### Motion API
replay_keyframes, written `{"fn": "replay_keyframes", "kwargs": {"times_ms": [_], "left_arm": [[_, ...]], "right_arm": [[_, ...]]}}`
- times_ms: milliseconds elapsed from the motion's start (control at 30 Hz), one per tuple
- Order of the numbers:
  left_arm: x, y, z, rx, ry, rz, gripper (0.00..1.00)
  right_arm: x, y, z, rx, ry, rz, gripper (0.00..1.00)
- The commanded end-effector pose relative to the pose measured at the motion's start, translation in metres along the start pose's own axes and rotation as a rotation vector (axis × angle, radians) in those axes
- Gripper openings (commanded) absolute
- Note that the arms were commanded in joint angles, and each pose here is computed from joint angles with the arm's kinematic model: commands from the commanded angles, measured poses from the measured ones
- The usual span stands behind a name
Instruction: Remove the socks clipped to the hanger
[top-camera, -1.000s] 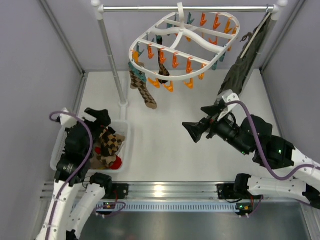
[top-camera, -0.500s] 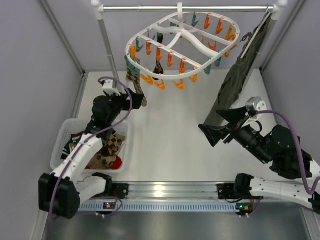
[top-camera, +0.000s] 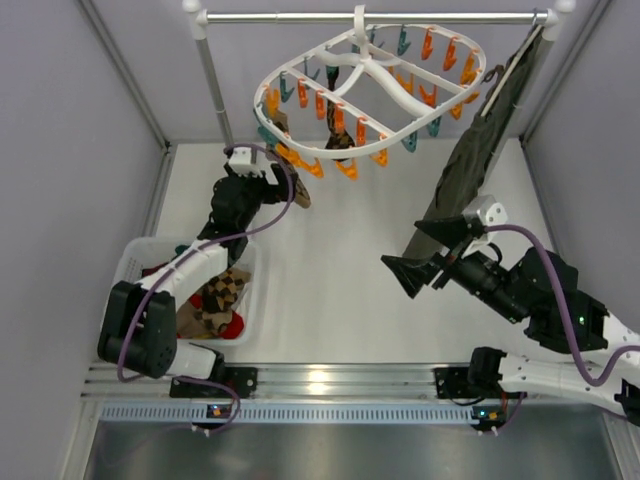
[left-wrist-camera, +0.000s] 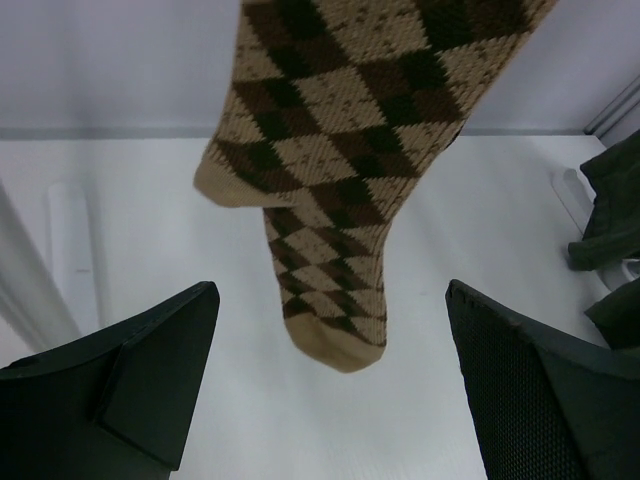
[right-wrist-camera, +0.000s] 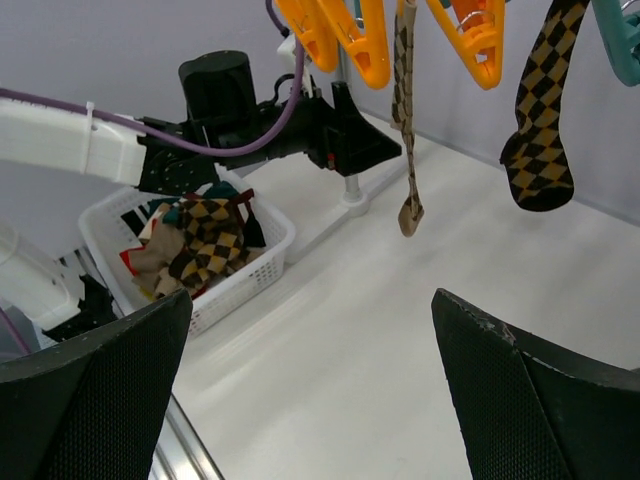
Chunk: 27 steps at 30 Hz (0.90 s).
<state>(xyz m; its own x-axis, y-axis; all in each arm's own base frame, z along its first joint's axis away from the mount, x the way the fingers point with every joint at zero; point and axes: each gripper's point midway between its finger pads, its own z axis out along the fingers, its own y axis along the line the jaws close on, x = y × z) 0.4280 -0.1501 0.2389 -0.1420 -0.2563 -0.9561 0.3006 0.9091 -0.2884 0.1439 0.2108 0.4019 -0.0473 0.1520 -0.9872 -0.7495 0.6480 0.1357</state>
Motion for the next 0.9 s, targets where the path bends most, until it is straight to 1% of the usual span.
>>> {"fn": "replay_keyframes", "kwargs": {"times_ms": [0, 67, 100, 133, 167, 267, 433, 500, 567, 633, 733, 767, 833, 867], "left_arm": [[-0.039, -0.015, 0.021, 0.054, -0.147, 0.072, 0.98], [-0.042, -0.014, 0.029, 0.052, -0.159, 0.085, 0.99], [-0.033, -0.008, 0.036, 0.028, -0.14, 0.095, 0.98], [-0.039, -0.001, 0.042, -0.013, -0.158, 0.098, 0.99], [-0.033, 0.003, 0.049, -0.029, -0.144, 0.111, 0.99], [-0.033, 0.013, 0.061, -0.077, -0.15, 0.12, 0.99], [-0.038, 0.018, 0.075, -0.119, -0.166, 0.139, 0.98], [-0.042, 0.021, 0.081, -0.146, -0.178, 0.153, 0.94], [-0.04, 0.025, 0.087, -0.171, -0.176, 0.164, 0.87], [-0.047, 0.027, 0.091, -0.19, -0.192, 0.174, 0.81], [-0.047, 0.032, 0.099, -0.22, -0.194, 0.192, 0.8], [-0.044, 0.033, 0.102, -0.221, -0.189, 0.2, 0.73], [-0.044, 0.033, 0.105, -0.22, -0.188, 0.205, 0.66], [-0.04, 0.035, 0.107, -0.226, -0.183, 0.204, 0.6]], "right_arm": [[-0.01, 0.004, 0.009, -0.013, -0.035, -0.024, 1.0], [-0.007, 0.004, 0.012, -0.012, -0.026, -0.031, 1.0], [-0.005, 0.005, 0.013, -0.015, -0.02, -0.036, 1.0], [-0.005, 0.005, 0.013, -0.016, -0.018, -0.037, 0.99], [-0.004, 0.006, 0.014, -0.019, -0.015, -0.041, 0.99], [-0.002, 0.007, 0.015, -0.024, -0.009, -0.052, 0.99], [0.003, 0.002, 0.02, 0.005, 0.009, -0.087, 0.99], [0.006, 0.002, 0.022, 0.007, 0.016, -0.095, 0.99], [0.008, 0.002, 0.024, 0.006, 0.025, -0.1, 0.99], [0.012, 0.002, 0.025, 0.006, 0.035, -0.106, 0.99], [0.015, 0.0, 0.025, 0.014, 0.042, -0.109, 0.99], [0.015, 0.0, 0.025, 0.014, 0.04, -0.107, 0.99], [0.017, 0.0, 0.024, 0.016, 0.04, -0.105, 0.99], [0.017, -0.001, 0.024, 0.017, 0.04, -0.106, 0.99]]}}
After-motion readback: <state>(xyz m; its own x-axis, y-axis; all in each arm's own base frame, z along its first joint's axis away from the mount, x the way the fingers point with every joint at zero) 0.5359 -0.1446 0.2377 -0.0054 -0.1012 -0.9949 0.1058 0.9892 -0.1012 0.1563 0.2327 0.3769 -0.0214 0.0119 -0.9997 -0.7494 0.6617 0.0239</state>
